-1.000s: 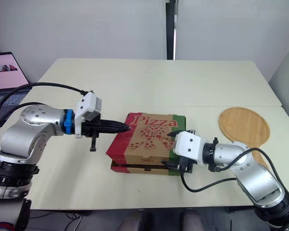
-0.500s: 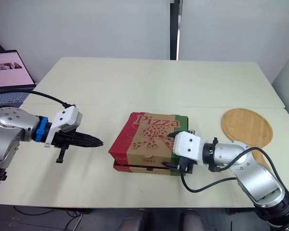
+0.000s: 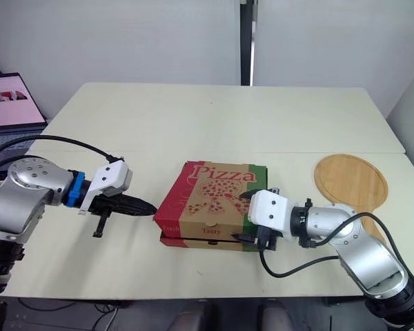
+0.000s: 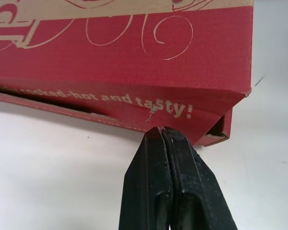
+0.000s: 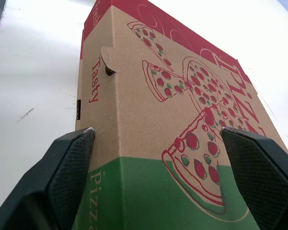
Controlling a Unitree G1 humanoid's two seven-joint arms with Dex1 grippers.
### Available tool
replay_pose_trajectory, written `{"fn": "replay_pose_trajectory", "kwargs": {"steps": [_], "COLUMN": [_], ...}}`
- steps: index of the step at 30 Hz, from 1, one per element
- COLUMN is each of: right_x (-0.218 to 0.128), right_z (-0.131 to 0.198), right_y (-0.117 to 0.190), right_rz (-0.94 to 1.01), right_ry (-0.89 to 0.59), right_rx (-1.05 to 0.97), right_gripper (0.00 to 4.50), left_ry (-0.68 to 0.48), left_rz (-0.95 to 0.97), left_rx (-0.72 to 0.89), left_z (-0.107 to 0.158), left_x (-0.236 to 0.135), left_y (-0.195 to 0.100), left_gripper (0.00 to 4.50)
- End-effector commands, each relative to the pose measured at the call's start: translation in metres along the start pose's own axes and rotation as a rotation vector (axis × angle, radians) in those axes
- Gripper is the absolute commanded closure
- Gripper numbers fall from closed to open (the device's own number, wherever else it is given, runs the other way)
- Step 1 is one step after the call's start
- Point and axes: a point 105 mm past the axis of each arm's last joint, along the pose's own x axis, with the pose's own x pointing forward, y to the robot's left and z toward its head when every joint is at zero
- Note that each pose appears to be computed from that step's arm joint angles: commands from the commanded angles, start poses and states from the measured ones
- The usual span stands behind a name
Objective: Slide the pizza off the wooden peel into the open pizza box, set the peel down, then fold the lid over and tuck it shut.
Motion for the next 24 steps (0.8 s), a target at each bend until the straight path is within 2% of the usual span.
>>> {"fn": "replay_pose_trajectory", "kwargs": {"steps": [1, 6, 13, 19, 24], "right_x": [-0.001, 0.0, -0.001, -0.001, 0.0], "right_z": [0.006, 0.006, 0.003, 0.001, 0.001], "right_y": [0.002, 0.002, 0.004, 0.005, 0.005], "right_rz": [0.001, 0.003, 0.0, 0.0, -0.002], "right_ry": [-0.023, -0.025, -0.02, -0.017, -0.02], "right_rx": [-0.03, -0.031, -0.029, -0.027, -0.027], "right_gripper": [0.01, 0.01, 0.01, 0.01, 0.01], "left_ry": [-0.024, -0.036, -0.025, -0.107, -0.053], "left_rz": [0.006, 0.005, 0.04, 0.021, 0.037], "left_rx": [0.064, 0.065, 0.054, -0.014, -0.013], "left_z": [0.012, 0.014, 0.001, 0.01, -0.001], "left_x": [0.004, 0.006, 0.016, 0.021, 0.025], "left_y": [0.001, 0.001, 0.002, -0.006, -0.008], "left_gripper": [4.5, 4.5, 4.5, 4.5, 4.5]}}
